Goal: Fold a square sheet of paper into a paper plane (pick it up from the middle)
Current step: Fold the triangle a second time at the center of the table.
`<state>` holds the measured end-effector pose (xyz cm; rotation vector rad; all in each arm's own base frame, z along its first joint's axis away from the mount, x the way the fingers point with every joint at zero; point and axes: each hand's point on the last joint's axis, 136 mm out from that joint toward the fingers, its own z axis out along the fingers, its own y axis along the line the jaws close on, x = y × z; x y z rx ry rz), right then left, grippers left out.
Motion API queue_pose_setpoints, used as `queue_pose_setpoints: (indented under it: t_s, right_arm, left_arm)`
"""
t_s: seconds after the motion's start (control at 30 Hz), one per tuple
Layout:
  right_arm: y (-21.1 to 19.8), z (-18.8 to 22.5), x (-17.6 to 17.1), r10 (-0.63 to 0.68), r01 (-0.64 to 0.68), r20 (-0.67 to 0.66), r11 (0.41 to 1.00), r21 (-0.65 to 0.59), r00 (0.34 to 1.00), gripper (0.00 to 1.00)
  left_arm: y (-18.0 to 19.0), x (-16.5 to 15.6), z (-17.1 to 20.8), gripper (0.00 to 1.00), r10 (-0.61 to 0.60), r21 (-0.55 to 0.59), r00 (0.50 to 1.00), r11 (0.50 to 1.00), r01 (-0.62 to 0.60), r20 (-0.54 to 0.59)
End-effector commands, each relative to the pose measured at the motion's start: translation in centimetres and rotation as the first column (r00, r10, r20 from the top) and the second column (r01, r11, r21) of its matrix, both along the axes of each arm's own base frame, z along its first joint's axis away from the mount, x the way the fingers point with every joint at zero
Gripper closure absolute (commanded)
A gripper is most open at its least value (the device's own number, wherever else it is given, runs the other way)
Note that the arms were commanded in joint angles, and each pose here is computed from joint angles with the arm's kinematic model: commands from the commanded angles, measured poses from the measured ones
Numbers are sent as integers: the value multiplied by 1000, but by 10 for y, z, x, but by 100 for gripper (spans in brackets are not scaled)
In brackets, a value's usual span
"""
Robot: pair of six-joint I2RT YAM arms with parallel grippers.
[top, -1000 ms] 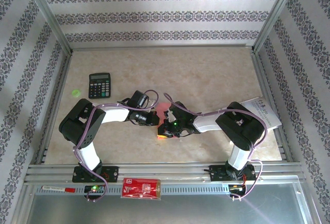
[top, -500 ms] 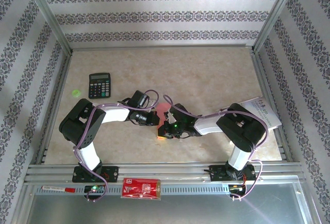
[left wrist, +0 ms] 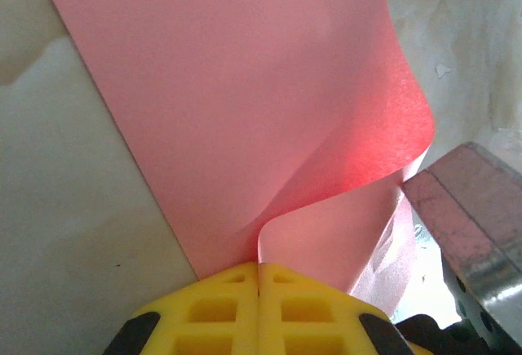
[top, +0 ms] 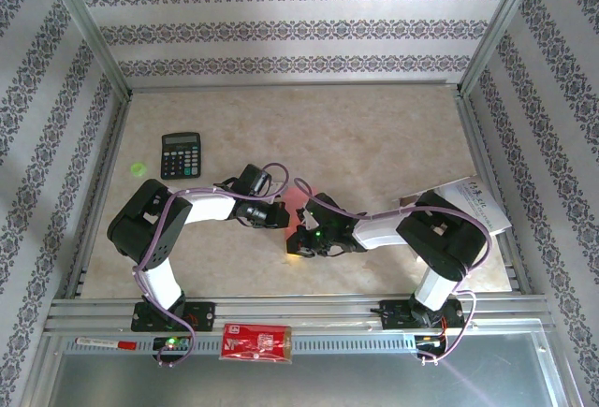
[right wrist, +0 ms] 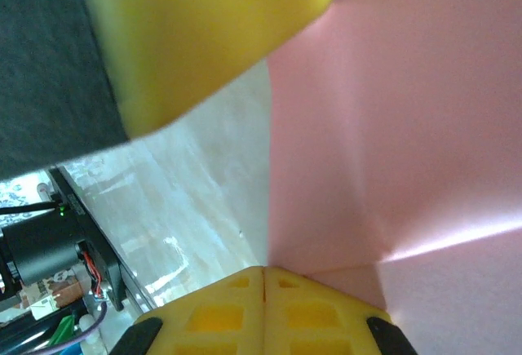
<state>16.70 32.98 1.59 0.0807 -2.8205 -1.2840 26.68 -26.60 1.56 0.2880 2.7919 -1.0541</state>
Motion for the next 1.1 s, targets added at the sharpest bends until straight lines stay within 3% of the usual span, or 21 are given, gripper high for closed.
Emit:
queue_pose_setpoints:
  t_s: [0.0,0.23,0.57,1.07]
  right_arm:
    - [-6,4,-10,15,-16,-46,1000,-7,999,97]
    - [-4,30,19,-55,55,7,996,64,998,98]
    - [9,15,33,-55,54,6,998,29,998,99]
    - [-11,-21,-10,-29,24,-77,997,-73,997,99]
  left_arm:
    - [37,-34,-51,100,36,226,991,974,-5,-132]
    - [36,-34,-50,100,33,221,991,975,-4,-131]
    - [36,-35,-51,100,27,221,990,975,4,-137]
    - [37,-34,-51,100,29,232,991,973,3,-133]
